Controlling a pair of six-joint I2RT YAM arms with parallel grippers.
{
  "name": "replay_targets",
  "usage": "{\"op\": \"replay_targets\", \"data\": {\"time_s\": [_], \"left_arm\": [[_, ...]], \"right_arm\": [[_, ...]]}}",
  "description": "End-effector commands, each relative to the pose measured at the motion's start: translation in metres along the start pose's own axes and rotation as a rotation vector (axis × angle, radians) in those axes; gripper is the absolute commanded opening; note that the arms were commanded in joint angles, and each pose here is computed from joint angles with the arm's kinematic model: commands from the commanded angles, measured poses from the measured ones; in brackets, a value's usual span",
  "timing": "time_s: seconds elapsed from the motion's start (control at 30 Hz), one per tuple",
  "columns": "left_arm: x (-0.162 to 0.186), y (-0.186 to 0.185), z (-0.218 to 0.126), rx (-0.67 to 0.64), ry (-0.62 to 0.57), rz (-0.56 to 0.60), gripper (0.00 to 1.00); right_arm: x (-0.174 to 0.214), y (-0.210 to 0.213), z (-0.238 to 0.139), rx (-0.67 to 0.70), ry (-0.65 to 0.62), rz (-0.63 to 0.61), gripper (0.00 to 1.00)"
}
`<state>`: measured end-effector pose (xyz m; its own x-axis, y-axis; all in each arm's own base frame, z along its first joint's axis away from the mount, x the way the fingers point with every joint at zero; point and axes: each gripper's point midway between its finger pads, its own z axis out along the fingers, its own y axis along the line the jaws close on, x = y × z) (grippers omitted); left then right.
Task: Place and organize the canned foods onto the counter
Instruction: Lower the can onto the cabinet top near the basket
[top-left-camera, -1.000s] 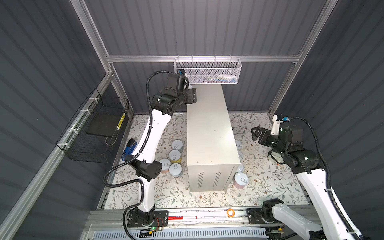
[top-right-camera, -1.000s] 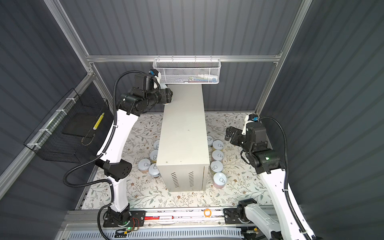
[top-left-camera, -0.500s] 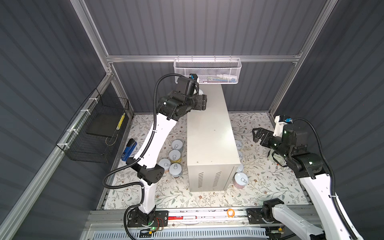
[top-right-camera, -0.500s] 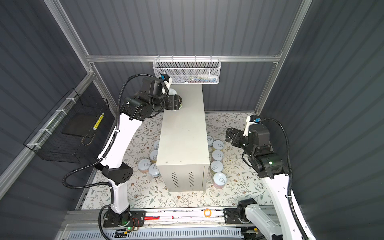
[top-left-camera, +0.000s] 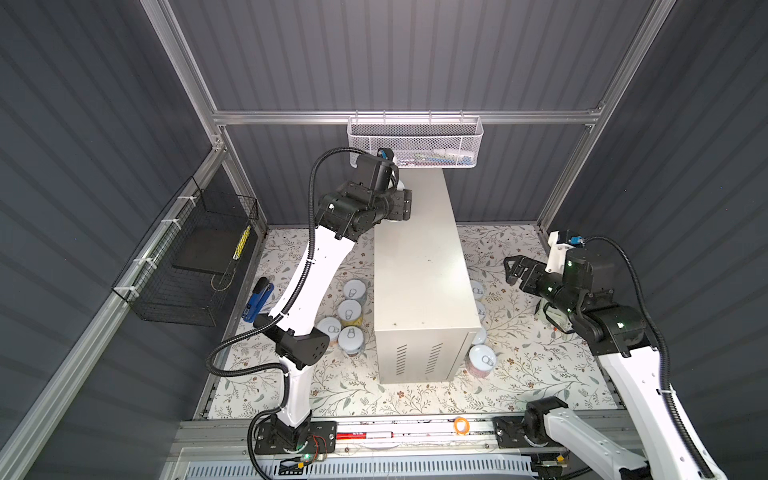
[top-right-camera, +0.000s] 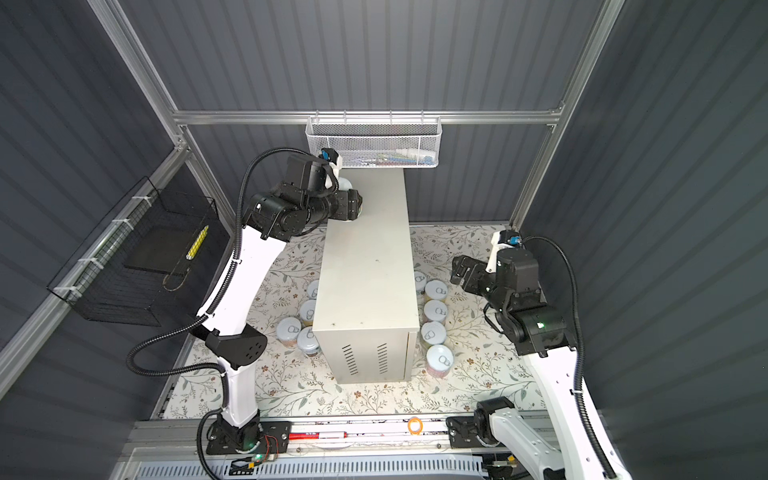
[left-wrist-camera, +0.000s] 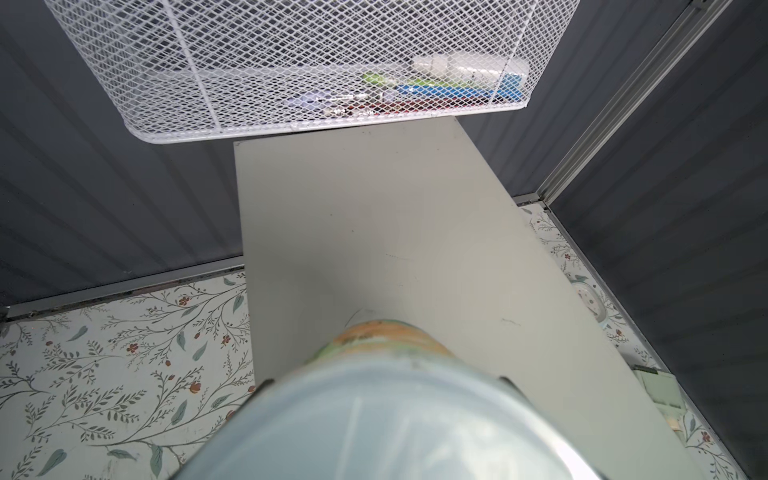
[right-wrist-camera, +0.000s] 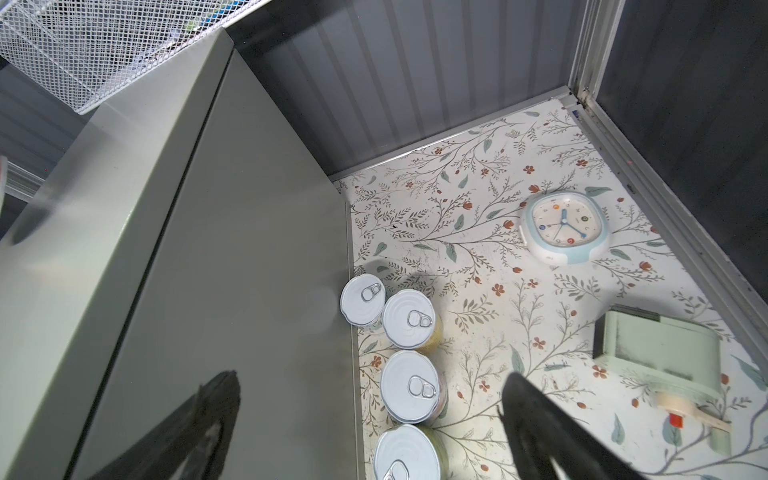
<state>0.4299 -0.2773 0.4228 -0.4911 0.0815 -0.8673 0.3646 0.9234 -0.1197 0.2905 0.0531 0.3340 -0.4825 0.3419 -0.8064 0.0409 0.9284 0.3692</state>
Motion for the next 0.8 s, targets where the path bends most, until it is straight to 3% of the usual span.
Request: {"op": "replay_targets", "data": {"time_s": [0.0,0.1,0.23,0.43,0.6,0.77], "left_arm": [[-0.024,-0.003,-0.007,0.006,-0.094,-0.018,0.42],[-0.023,-0.002,-0.004,0.000,-0.090,-0.015,0.53],[-0.025,-0.004,-0.001,0.002,-0.098,-0.020,0.77],[-0.026,-0.007,0.005,0.013,-0.105,-0.020,0.97],[-0.027,-0.008,0.009,0.019,-0.107,-0.023,0.99],[-0.048,-0.011,-0.005,0.041,-0.186,-0.026,0.99]], "right_arm": [[-0.003,0.002,0.001,-0.005,-0.008,-0.004,0.99],[-0.005,0.002,0.001,-0.005,-0.012,-0.006,0.99],[-0.005,0.004,0.003,-0.009,-0.012,-0.007,0.99],[-0.007,0.004,0.003,-0.010,-0.017,-0.010,0.99],[-0.009,0.004,0.003,-0.008,-0.020,-0.009,0.99],[-0.015,0.007,-0.002,-0.010,-0.032,-0.017,0.99]]}}
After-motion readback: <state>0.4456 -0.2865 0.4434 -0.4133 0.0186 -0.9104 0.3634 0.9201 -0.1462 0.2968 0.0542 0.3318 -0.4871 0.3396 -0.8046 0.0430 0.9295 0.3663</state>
